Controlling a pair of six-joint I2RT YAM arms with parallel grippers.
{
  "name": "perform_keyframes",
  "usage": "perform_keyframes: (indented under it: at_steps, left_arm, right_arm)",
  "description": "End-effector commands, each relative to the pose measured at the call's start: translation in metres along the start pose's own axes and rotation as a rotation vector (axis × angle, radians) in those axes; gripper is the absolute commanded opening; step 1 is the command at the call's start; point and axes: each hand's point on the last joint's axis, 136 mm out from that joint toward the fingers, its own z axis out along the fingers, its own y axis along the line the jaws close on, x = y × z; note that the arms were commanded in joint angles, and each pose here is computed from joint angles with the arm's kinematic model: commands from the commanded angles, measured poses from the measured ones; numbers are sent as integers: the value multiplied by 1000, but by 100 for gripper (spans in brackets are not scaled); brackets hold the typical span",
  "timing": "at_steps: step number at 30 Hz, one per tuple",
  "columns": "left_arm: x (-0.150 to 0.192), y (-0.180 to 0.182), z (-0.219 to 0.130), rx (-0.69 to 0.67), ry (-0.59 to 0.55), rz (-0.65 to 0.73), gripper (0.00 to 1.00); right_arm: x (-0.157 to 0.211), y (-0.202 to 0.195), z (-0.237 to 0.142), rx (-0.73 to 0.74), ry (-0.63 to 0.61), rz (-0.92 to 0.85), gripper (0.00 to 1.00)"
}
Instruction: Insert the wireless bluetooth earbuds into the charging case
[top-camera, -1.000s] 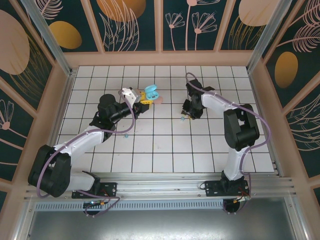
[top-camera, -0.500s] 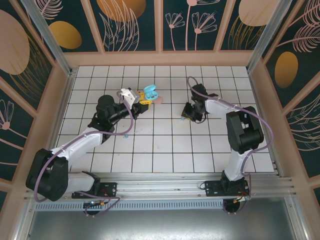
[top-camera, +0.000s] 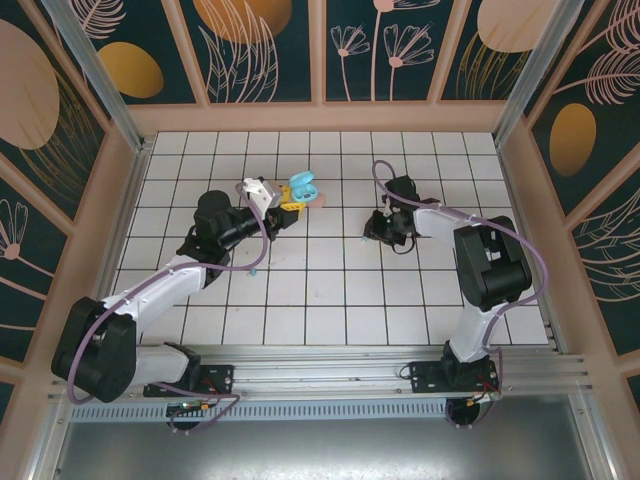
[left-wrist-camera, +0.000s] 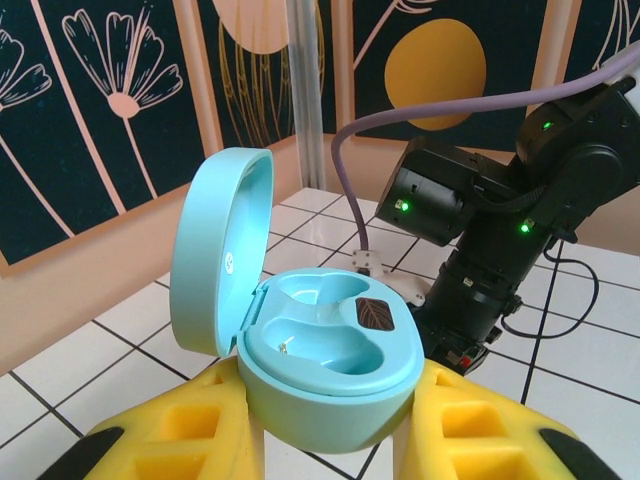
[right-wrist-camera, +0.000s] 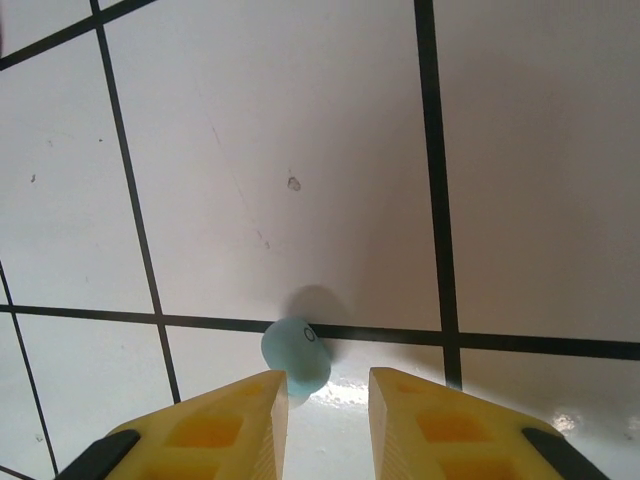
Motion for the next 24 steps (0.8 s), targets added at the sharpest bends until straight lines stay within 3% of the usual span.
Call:
perform_keyframes:
  at_steps: [1,15,24]
  left_arm:
    - [-8,-2,-1,1,-11,28,21]
    - [-7,-2,1,1,-7,26,21]
    - [-6,-1,1,-1,-3,28,21]
  right_arm:
    - [-9,5,3,-3,-20,-50,28]
    - [5,5,21,77,54,-111,29]
    - [10,5,27,100,81,-128,18]
